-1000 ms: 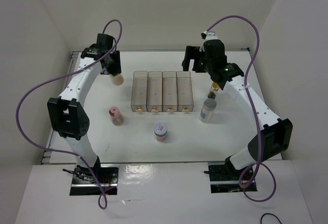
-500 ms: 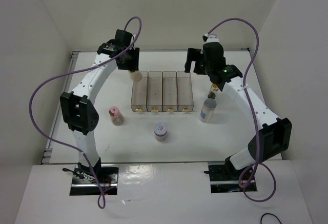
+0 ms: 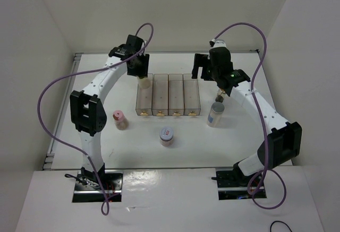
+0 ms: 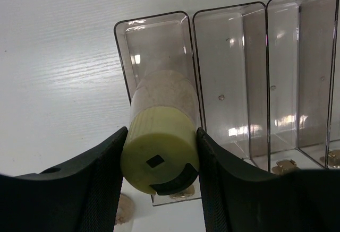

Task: Organize the condiment bottles

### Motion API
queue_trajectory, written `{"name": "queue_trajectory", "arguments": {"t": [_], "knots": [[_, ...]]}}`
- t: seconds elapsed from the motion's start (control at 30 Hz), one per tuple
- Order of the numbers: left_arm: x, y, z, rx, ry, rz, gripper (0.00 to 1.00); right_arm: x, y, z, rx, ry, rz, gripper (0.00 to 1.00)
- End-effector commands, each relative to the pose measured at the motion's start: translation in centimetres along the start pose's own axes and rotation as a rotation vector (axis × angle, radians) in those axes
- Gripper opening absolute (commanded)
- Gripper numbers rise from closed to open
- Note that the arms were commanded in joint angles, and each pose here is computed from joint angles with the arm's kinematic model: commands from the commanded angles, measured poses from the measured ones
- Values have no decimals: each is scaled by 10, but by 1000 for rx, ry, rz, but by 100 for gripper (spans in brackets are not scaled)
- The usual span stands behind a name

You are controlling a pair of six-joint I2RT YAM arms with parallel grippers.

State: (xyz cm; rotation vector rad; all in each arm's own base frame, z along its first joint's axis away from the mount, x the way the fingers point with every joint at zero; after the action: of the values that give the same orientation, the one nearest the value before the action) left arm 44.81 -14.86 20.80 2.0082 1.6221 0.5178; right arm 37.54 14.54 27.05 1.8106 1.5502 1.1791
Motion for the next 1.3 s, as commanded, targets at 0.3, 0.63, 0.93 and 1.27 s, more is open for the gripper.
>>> {"name": "queue_trajectory", "arguments": {"t": [0.3, 0.63, 0.93, 1.27], "knots": [[-6, -18, 36, 44, -20, 19, 19, 10, 17, -11, -72, 37, 18, 99], [-10, -35, 54, 95, 14, 30, 24, 9, 10, -1, -39, 44, 17, 99], [-7, -40, 58, 109, 58, 52, 43, 3, 8, -3, -38, 35, 21, 99], [-6, -38, 44, 106, 68, 43, 92, 5, 4, 2, -26, 52, 20, 99]]}}
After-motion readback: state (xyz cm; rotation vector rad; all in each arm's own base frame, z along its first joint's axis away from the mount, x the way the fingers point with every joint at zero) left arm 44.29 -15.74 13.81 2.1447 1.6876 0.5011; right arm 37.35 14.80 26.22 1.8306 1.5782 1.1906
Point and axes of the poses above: each gripper's point midway between its finger pads, its own z axis out along the fingers, its own x axis along the line the jaws close on, y = z × x, the point moved 4 cm from there along -z, back along the fingers, and after that the axes turned 7 degrees about z, right-handed, at the moved point
